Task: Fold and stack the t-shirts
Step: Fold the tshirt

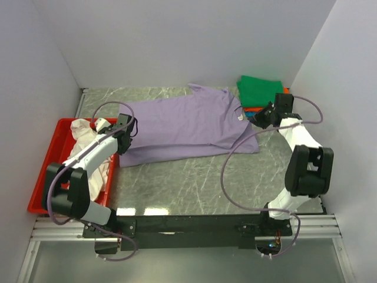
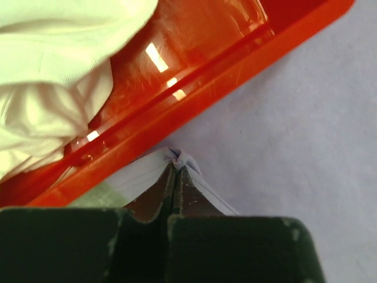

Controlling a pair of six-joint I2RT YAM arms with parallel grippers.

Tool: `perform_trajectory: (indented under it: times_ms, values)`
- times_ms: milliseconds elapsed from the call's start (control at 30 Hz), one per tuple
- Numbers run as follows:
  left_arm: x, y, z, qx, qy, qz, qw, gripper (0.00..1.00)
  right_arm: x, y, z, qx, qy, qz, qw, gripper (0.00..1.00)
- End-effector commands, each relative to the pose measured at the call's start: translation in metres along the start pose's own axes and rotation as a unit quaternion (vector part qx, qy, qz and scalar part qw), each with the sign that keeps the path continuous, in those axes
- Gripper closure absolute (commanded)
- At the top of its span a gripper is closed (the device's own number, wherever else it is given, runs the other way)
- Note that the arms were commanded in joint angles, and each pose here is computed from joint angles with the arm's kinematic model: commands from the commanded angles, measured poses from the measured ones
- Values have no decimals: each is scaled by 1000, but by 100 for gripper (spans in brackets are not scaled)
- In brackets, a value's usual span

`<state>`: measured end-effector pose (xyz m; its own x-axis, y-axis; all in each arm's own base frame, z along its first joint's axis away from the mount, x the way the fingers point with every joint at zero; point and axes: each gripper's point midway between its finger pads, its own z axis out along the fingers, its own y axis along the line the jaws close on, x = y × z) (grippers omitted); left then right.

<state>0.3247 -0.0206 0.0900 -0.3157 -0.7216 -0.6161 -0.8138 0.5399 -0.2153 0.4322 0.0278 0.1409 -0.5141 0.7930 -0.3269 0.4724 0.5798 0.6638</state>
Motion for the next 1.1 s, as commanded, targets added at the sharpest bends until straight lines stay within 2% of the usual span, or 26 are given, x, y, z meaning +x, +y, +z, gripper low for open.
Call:
perform_trajectory:
  times_ms: [0,333,700,767,800,833,967,1067]
  values:
    - [-15,-17,2,18,-3,-4,1000,100,-18,36,1,-43,-8,-21,999,100]
    - [-13,-24,18,3,5,8,1000,99,-34,71,21,-40,-2,-63,997,100]
    - [-11,-31,26,4,15,15,1000,99,-27,63,51,-9,23,-88,996,100]
    - [-11,-33,27,8,18,17,1000,98,-27,63,52,-6,23,-94,995,94]
    - [-13,-35,27,12,18,16,1000,95,-27,64,52,-9,25,-95,995,90]
    - [-12,-36,26,18,21,22,999,83,-26,65,51,-11,25,-99,995,79]
    - [-21,-44,18,42,17,18,999,49,-28,71,42,-23,22,-109,994,58]
    - [-24,-46,8,62,18,13,998,33,-28,69,32,-17,14,-115,993,56]
